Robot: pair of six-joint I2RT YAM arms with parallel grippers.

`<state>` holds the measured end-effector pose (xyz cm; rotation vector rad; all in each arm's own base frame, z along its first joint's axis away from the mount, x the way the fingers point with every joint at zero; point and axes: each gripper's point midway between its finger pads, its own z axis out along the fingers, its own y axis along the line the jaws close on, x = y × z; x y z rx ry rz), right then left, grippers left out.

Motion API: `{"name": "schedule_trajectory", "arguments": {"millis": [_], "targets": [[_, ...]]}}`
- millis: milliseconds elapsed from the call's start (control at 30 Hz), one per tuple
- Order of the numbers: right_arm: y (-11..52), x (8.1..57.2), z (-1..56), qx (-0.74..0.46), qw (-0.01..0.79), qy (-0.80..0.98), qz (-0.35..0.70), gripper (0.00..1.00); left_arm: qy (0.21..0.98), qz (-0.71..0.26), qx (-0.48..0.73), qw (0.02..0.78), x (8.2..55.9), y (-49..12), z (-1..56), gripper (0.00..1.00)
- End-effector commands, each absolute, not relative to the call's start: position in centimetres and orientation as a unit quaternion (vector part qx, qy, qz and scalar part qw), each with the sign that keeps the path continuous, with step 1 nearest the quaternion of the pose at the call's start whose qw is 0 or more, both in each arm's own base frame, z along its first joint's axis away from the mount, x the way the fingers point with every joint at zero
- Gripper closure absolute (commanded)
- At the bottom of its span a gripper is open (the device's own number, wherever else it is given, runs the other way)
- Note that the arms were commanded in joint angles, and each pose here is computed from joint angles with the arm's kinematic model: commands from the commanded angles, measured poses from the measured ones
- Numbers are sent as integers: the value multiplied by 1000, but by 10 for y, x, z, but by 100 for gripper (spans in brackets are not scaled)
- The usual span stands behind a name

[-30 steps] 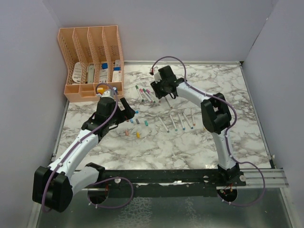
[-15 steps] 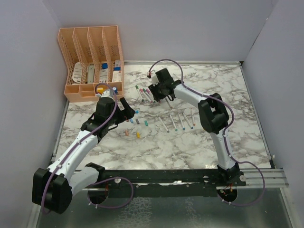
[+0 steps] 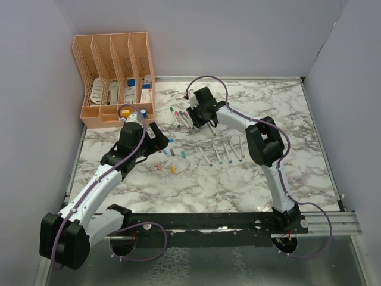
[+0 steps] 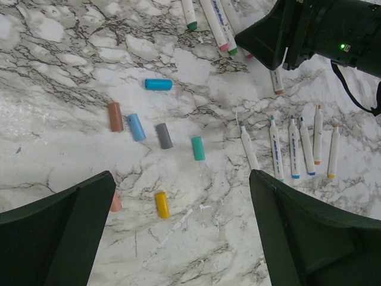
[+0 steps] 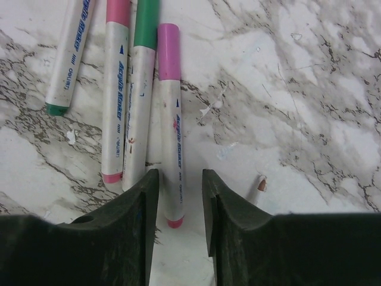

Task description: Open the pen caps

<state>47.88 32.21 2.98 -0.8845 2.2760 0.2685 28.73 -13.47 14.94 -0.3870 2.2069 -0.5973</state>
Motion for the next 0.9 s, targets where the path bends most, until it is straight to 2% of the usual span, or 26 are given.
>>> {"name": "schedule_trajectory", "arguments": {"millis": [0, 200, 333, 467, 600, 867], "targets": [[330, 476, 15, -354, 320, 872, 112, 70, 859, -238, -161, 424, 293, -131, 167, 1], [331, 476, 12, -352, 318, 873, 111, 98, 853, -239, -160, 436, 296, -130, 177, 1], [330, 487, 32, -328, 350, 872, 101, 99, 848, -240, -160, 444, 299, -129, 187, 1], [327, 496, 96, -290, 428, 850, 106, 99, 839, -255, -168, 449, 304, -133, 193, 3], [328, 473, 149, -287, 468, 822, 154, 99, 832, -282, -172, 446, 315, -145, 196, 4], [318, 400, 190, -295, 453, 812, 220, 99, 796, -372, -178, 443, 354, -183, 218, 10]]}}
